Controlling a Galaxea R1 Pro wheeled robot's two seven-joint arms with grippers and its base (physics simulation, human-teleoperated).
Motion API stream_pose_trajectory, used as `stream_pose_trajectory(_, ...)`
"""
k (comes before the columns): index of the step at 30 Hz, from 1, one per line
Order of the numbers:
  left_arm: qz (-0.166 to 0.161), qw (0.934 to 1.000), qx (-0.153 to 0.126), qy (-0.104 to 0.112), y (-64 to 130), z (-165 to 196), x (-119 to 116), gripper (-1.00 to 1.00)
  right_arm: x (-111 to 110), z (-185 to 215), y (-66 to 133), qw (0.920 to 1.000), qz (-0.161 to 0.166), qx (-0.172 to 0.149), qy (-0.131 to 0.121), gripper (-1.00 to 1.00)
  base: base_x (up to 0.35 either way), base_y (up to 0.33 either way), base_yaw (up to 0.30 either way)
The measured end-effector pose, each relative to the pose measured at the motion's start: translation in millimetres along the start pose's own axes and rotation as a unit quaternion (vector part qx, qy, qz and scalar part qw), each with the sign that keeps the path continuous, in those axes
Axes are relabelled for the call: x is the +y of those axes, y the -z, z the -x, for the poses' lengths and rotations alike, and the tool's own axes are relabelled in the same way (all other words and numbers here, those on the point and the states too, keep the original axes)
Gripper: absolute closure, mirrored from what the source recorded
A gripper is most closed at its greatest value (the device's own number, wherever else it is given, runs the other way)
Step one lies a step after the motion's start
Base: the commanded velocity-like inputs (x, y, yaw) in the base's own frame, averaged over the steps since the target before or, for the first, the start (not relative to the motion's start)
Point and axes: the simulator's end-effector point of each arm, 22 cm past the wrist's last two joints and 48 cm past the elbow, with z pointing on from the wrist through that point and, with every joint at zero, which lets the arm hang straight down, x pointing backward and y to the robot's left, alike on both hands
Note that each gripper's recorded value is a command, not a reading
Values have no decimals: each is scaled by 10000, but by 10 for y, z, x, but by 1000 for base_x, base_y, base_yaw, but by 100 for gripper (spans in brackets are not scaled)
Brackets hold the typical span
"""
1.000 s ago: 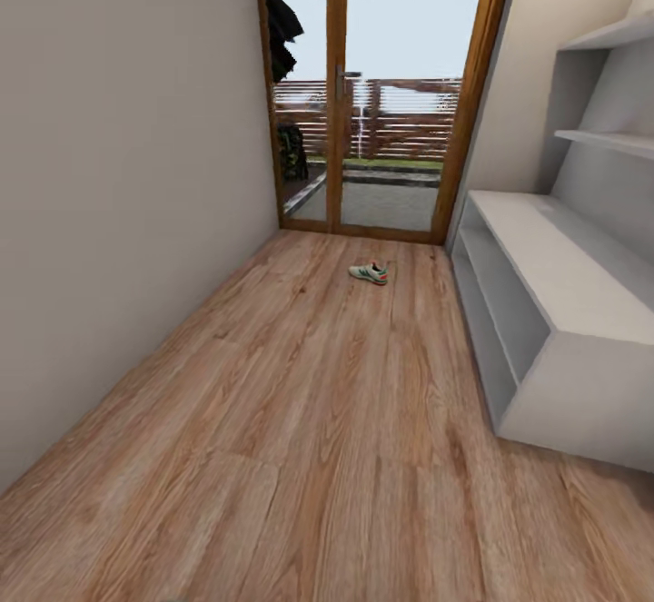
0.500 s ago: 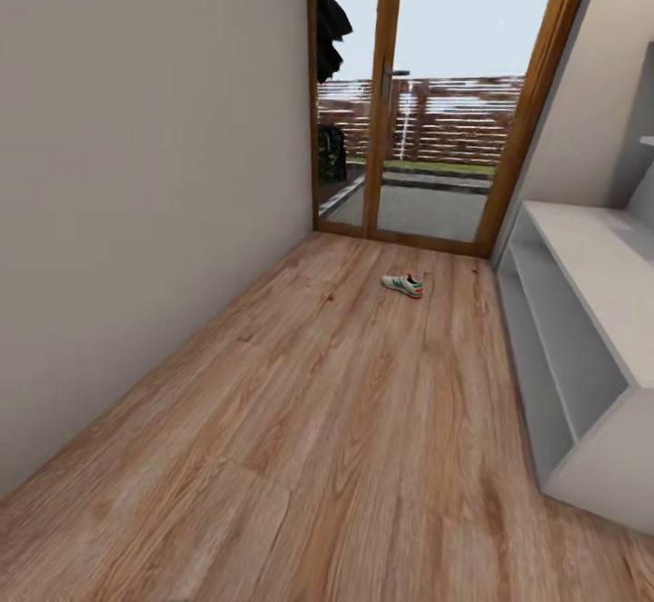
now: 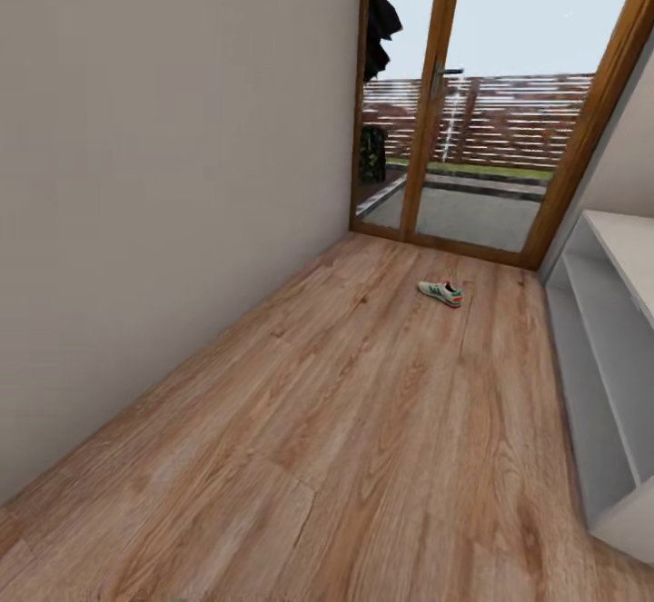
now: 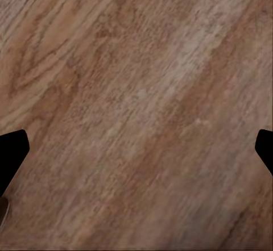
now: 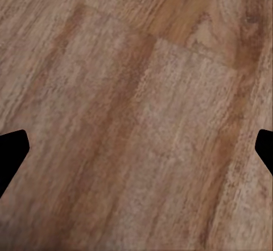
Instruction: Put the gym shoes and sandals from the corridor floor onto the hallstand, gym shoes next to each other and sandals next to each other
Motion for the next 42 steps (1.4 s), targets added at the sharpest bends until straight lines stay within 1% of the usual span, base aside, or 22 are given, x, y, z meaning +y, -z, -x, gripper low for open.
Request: stream_pose_trajectory(42,1,9998,188,-23,-18,-168,-3,-100,8,-168,-1,9998,7,202,32,-100,6,-6,235)
